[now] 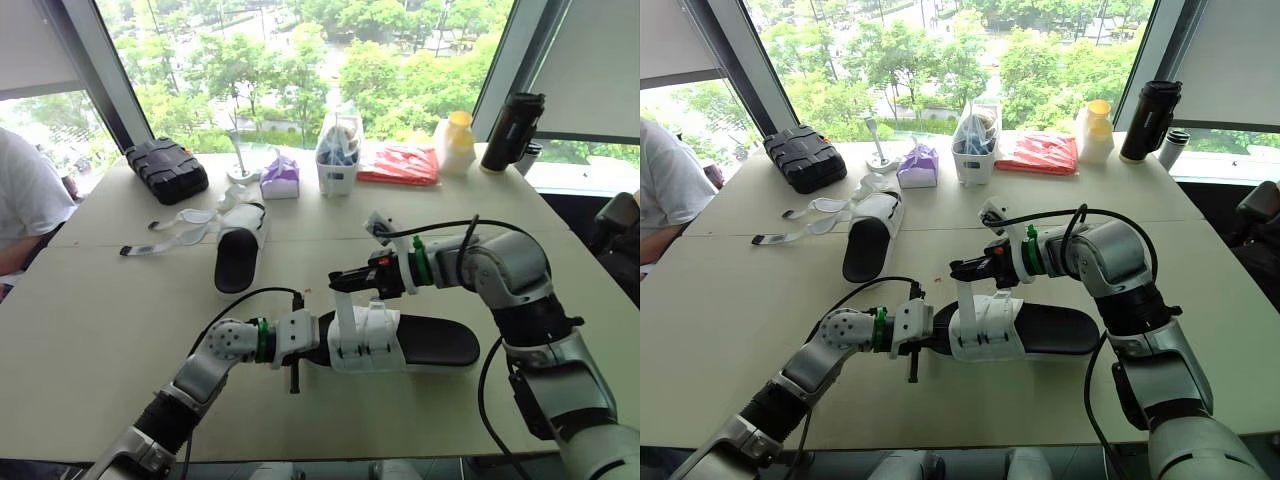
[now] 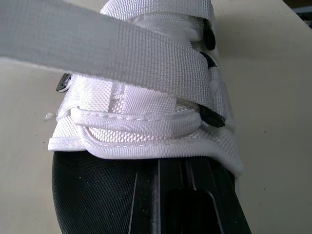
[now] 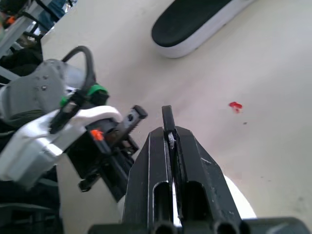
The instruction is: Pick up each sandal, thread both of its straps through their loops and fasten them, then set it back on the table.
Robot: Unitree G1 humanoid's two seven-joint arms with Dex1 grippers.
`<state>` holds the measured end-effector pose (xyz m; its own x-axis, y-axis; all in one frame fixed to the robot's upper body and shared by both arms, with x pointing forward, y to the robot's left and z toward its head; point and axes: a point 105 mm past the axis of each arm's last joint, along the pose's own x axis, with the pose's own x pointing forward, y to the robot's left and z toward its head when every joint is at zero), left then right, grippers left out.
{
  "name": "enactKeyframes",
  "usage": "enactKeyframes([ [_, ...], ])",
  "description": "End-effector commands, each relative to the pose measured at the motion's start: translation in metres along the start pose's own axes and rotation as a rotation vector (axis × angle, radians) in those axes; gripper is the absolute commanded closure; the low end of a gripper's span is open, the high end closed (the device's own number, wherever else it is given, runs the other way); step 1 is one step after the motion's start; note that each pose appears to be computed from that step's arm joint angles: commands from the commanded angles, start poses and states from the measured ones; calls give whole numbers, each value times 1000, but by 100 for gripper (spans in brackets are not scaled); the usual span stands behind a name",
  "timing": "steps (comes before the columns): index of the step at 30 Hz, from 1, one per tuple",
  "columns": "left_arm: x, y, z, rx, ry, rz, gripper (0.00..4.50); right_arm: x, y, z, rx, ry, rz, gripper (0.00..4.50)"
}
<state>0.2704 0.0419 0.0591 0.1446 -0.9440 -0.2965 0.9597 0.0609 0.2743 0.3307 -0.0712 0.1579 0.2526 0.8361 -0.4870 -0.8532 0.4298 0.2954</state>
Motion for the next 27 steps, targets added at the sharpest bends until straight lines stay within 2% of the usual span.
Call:
enactKeyframes([
  [1, -11, -51, -92, -229, 339, -113, 450, -18, -31, 21, -136, -85, -181, 449],
  [7, -12, -50, -91, -229, 340, -108, 450, -17, -48, 10, -135, -43, -218, 449],
  [13, -13, -49, -91, -227, 340, -102, 450, -11, -64, -22, -178, 105, -294, 449],
  [17, -13, -49, -91, -227, 340, -101, 450, -11, -63, -33, -231, 157, -285, 449],
  [20, -13, -49, -91, -227, 340, -100, 450, -13, -65, -36, -269, 176, -297, 349],
  [25, -13, -48, -91, -230, 338, -97, 450, -12, -77, -34, -397, 198, -388, 92],
  [27, -12, -47, -91, -230, 338, -96, 450, -10, -83, -29, -401, 181, -419, 92],
])
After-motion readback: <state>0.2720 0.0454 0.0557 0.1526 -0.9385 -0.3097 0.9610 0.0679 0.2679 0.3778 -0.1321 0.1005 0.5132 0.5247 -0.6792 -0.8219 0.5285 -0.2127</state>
